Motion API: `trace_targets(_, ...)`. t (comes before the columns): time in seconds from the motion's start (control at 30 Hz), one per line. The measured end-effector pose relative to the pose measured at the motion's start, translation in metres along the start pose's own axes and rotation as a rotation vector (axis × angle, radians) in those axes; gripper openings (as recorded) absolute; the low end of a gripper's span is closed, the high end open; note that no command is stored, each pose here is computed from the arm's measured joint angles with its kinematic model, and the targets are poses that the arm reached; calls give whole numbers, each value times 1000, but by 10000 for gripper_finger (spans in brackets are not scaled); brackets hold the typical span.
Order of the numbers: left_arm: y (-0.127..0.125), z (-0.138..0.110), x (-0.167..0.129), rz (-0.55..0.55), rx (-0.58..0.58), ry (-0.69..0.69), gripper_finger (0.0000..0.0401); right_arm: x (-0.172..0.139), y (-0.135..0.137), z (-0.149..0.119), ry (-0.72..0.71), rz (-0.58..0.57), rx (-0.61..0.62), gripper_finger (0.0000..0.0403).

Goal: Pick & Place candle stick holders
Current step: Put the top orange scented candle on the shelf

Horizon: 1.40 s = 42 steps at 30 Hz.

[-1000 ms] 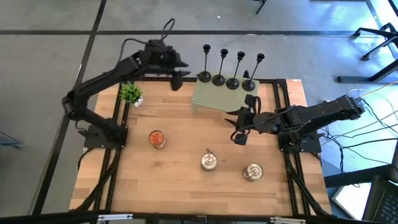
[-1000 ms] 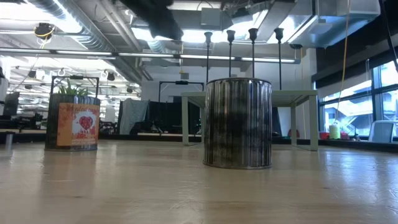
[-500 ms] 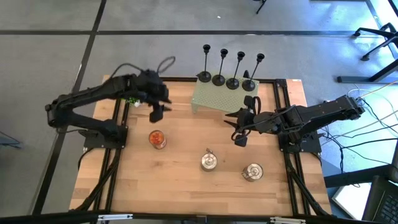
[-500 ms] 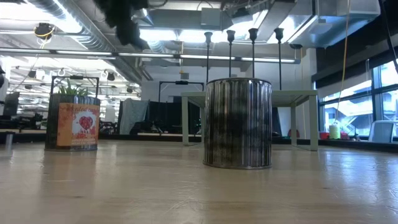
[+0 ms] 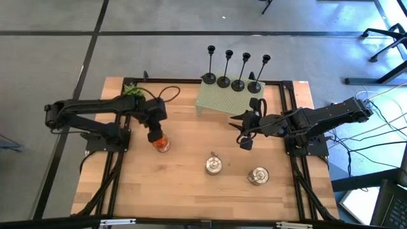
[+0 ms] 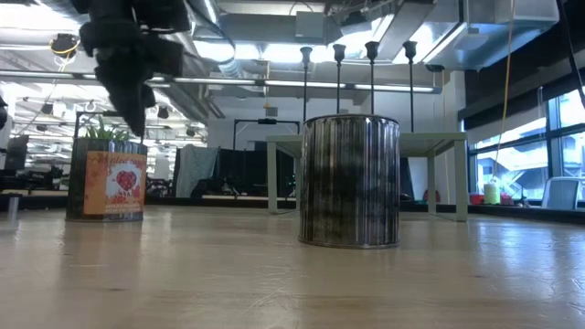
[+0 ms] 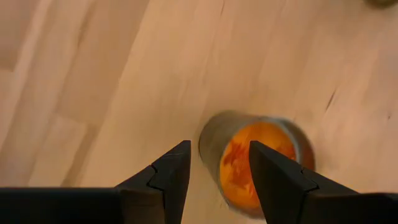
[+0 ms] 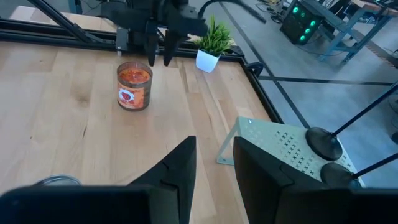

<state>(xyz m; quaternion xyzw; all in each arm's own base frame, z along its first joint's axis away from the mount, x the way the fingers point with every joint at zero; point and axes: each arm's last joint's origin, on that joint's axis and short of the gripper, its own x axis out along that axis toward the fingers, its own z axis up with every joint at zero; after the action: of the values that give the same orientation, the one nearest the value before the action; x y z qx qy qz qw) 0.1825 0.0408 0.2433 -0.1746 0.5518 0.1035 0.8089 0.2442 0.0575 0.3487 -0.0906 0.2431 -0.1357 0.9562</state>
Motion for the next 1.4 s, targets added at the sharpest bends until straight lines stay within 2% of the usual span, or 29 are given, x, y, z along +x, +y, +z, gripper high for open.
trace_targets(0.2,-1,-10,11,69,1,38,159,0,0,0,0,0,0,110)
trace_targets(0.33,-4,-15,16,59,-38,61,159,0,0,0,0,0,0,110)
trace_targets(0.43,-6,-19,20,53,-25,79,159,0,0,0,0,0,-1,110)
trace_targets(0.7,-7,-21,23,109,-37,70,156,0,0,0,0,0,-8,110)
trace_targets(0.83,-6,-21,23,127,-82,62,131,0,0,0,0,-1,-9,110)
trace_targets(0.93,-8,-21,23,70,-77,80,101,0,0,0,0,0,-30,110)
trace_targets(1.07,-8,-22,24,61,-97,101,69,0,0,0,0,0,-35,110)
trace_targets(1.4,-8,-18,38,103,-94,152,30,0,0,0,0,-1,-39,110)
